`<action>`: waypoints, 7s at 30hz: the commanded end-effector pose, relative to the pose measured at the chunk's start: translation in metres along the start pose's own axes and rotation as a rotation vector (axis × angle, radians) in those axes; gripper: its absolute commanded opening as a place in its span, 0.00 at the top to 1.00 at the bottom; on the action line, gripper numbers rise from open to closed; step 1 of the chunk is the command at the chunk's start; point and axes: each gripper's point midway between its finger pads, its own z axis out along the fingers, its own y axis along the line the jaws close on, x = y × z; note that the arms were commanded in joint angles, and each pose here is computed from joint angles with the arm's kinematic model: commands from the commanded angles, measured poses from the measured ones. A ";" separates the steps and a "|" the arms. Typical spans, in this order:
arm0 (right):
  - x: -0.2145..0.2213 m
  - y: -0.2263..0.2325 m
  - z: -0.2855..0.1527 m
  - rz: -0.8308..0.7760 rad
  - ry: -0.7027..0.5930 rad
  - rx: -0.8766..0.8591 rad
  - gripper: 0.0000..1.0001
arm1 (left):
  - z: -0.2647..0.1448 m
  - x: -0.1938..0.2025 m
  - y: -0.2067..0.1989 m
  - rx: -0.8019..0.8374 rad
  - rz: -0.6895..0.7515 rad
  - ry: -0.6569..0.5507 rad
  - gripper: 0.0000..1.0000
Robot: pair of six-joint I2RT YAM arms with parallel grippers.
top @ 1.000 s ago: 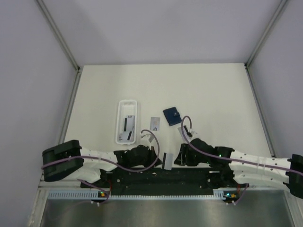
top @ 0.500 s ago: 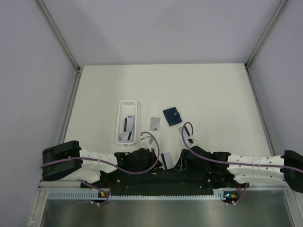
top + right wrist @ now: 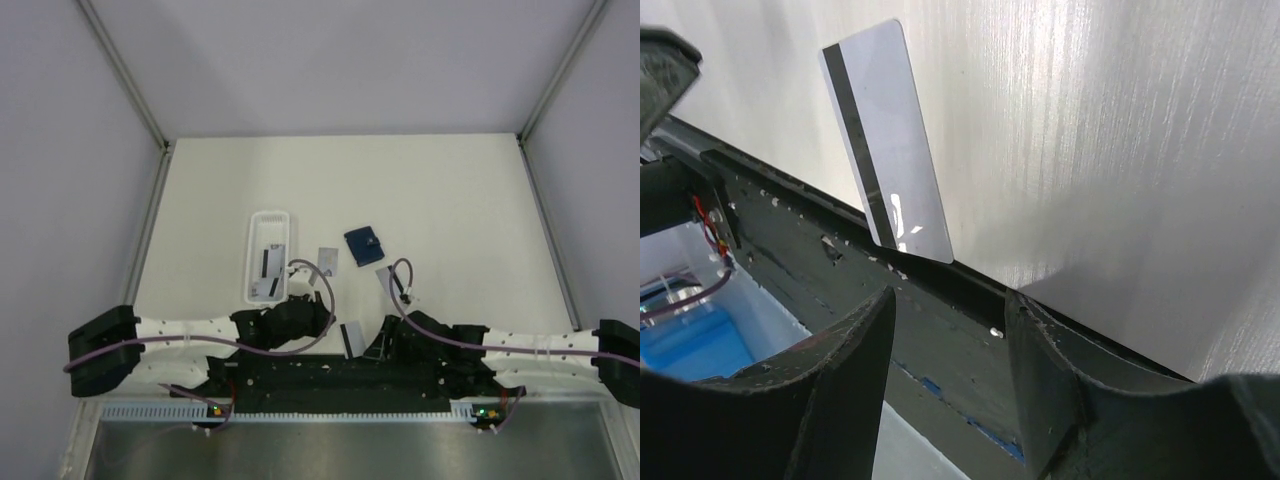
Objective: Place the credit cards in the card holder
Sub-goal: Move the credit card to the corner of the board, then pick up the credit card at the corner of the board.
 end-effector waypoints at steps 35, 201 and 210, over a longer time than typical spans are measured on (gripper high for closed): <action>-0.016 -0.014 0.000 0.010 -0.103 0.031 0.50 | 0.058 0.017 -0.003 0.064 0.109 0.168 1.00; -0.071 0.146 -0.084 -0.328 -0.364 -0.621 0.50 | -0.101 -0.065 -0.127 0.824 -0.155 -0.103 1.00; -0.078 0.142 -0.083 -0.341 -0.392 -0.579 0.48 | -0.104 -0.065 -0.128 0.832 -0.148 -0.098 1.00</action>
